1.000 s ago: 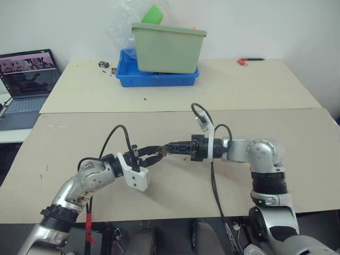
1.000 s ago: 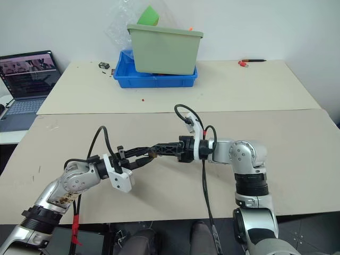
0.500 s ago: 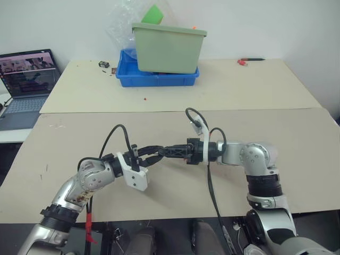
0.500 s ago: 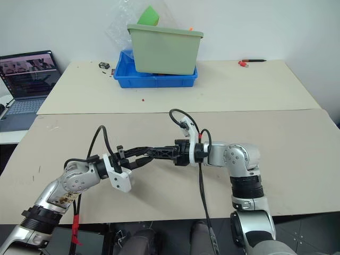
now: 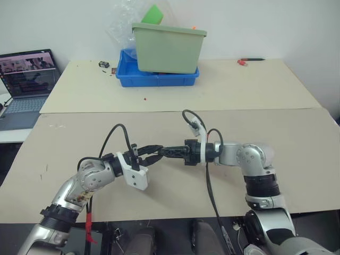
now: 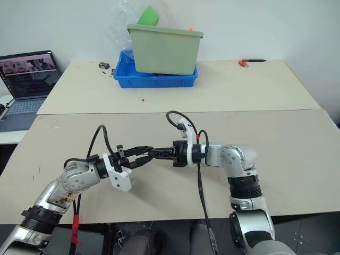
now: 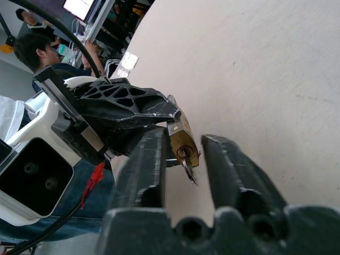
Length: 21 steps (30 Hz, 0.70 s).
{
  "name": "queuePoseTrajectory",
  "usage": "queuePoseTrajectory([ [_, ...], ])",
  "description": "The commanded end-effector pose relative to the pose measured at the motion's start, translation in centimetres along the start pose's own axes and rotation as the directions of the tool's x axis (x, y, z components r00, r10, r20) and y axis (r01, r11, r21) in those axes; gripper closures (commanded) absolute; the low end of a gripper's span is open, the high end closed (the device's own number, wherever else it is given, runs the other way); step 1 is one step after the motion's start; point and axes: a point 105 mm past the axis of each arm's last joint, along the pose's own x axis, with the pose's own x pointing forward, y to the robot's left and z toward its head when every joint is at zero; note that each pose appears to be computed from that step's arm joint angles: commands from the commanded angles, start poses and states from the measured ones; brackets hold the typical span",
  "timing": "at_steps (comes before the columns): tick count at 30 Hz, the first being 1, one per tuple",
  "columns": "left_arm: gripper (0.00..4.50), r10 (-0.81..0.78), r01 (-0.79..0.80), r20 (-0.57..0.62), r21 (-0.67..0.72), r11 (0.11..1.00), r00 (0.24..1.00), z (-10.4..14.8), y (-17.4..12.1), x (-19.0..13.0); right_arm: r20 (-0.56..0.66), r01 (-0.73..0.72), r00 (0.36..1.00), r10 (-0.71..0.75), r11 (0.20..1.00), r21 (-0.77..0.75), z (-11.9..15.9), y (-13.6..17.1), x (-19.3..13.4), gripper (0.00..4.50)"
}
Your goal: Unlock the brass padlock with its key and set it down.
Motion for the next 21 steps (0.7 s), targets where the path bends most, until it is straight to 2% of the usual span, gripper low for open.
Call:
queuePoseTrajectory([
  [1,3.68,0.05,-0.051,0.038,0.029,0.998,0.998,0.98,1.28,-0.13,0.04,-0.027,0.999,0.028,0.999,-0.036,1.06,0.71,-0.01,4.32],
  [12,3.68,0.059,-0.058,0.056,-0.008,0.998,0.997,1.14,1.25,-0.06,0.047,-0.025,0.999,0.027,0.999,-0.041,1.31,0.75,0.09,4.32],
  [14,2.7,0.071,-0.07,0.061,-0.017,0.997,0.996,1.22,1.45,-0.05,0.048,-0.025,0.998,0.027,0.999,-0.04,1.32,0.75,0.1,4.32],
  [15,2.47,0.072,-0.071,0.063,-0.022,0.997,0.995,1.25,1.49,-0.06,0.048,-0.024,0.999,0.026,0.999,-0.04,1.32,0.73,0.11,4.34],
  [19,0.91,0.052,-0.051,0.055,-0.026,0.998,0.997,1.12,1.24,-0.27,0.05,-0.015,0.999,0.017,0.999,-0.036,1.32,0.52,0.07,4.37],
  [21,0.86,0.054,-0.053,0.055,-0.026,0.998,0.997,1.14,1.29,-0.39,0.051,-0.012,0.999,0.014,0.999,-0.036,1.32,0.41,0.03,4.37],
])
